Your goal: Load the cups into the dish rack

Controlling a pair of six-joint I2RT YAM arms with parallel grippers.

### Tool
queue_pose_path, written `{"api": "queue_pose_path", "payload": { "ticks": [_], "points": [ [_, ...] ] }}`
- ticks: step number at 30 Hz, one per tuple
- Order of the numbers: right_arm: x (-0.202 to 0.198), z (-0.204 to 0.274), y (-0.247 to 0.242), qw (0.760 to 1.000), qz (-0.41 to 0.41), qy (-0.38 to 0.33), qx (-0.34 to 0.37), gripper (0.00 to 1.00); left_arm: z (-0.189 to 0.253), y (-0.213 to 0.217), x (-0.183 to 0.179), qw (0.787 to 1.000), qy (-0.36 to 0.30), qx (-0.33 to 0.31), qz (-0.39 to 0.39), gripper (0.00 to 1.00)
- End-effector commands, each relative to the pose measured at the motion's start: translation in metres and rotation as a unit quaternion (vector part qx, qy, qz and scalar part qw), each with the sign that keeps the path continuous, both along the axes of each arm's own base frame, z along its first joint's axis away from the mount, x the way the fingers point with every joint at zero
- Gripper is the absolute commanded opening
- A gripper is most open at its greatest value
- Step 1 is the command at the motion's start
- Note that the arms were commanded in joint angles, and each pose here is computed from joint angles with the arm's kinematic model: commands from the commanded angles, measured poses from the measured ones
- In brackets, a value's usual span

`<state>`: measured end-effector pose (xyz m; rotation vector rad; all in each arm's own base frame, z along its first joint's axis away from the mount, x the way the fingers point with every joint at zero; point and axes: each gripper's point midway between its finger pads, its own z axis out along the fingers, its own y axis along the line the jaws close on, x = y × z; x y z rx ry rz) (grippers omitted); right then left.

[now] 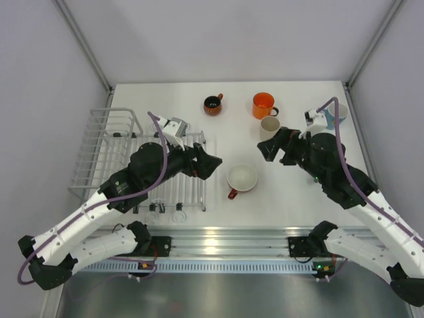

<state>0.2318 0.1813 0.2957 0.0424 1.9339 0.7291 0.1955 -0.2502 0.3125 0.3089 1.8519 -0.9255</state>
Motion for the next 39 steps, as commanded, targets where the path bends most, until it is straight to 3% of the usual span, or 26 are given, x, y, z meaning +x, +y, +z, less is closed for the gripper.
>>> {"api": "queue_pose_path", "payload": {
  "ticks": [1,11,17,21,22,24,25,30,34,39],
  "points": [
    [0.003,0.020,-0.006,0.999,-0.027,-0.011,0.015,0.99,0.010,0.002,-0.004,1.000,-0.013,-0.022,-0.004,0.98],
    [0.034,0.044,-0.045,0.987,-0.151,-0.044,-0.042,0.99,0.002,0.005,-0.009,1.000,-0.012,-0.009,-0.012,0.98],
    [0.067,0.057,-0.103,0.942,-0.310,-0.054,-0.121,0.99,0.005,0.015,-0.012,1.000,-0.019,-0.009,-0.003,0.98],
    [0.103,0.053,-0.133,0.925,-0.363,-0.027,-0.105,0.99,0.004,0.021,-0.015,1.000,-0.019,-0.011,0.003,0.98],
    [0.110,0.050,-0.155,0.912,-0.401,-0.014,-0.087,0.98,0.003,0.021,-0.015,1.000,-0.018,-0.010,0.003,0.98],
    [0.123,0.040,-0.165,0.908,-0.416,0.012,-0.055,0.97,0.003,0.021,-0.016,1.000,-0.015,-0.013,0.003,0.98],
    [0.126,0.036,-0.187,0.893,-0.446,0.023,-0.045,0.92,0.004,0.022,-0.017,1.000,-0.014,-0.014,0.001,0.98],
    [0.150,0.005,-0.223,0.870,-0.489,0.068,-0.001,0.77,0.004,0.025,-0.021,1.000,-0.006,-0.013,0.002,0.98],
    [0.165,-0.021,-0.267,0.839,-0.532,0.108,0.038,0.59,0.003,0.032,-0.022,1.000,-0.006,-0.014,0.013,0.98],
    [0.194,-0.046,-0.282,0.831,-0.526,0.149,0.100,0.50,-0.002,0.031,-0.020,1.000,0.000,-0.007,0.015,0.98]
  ]
}}
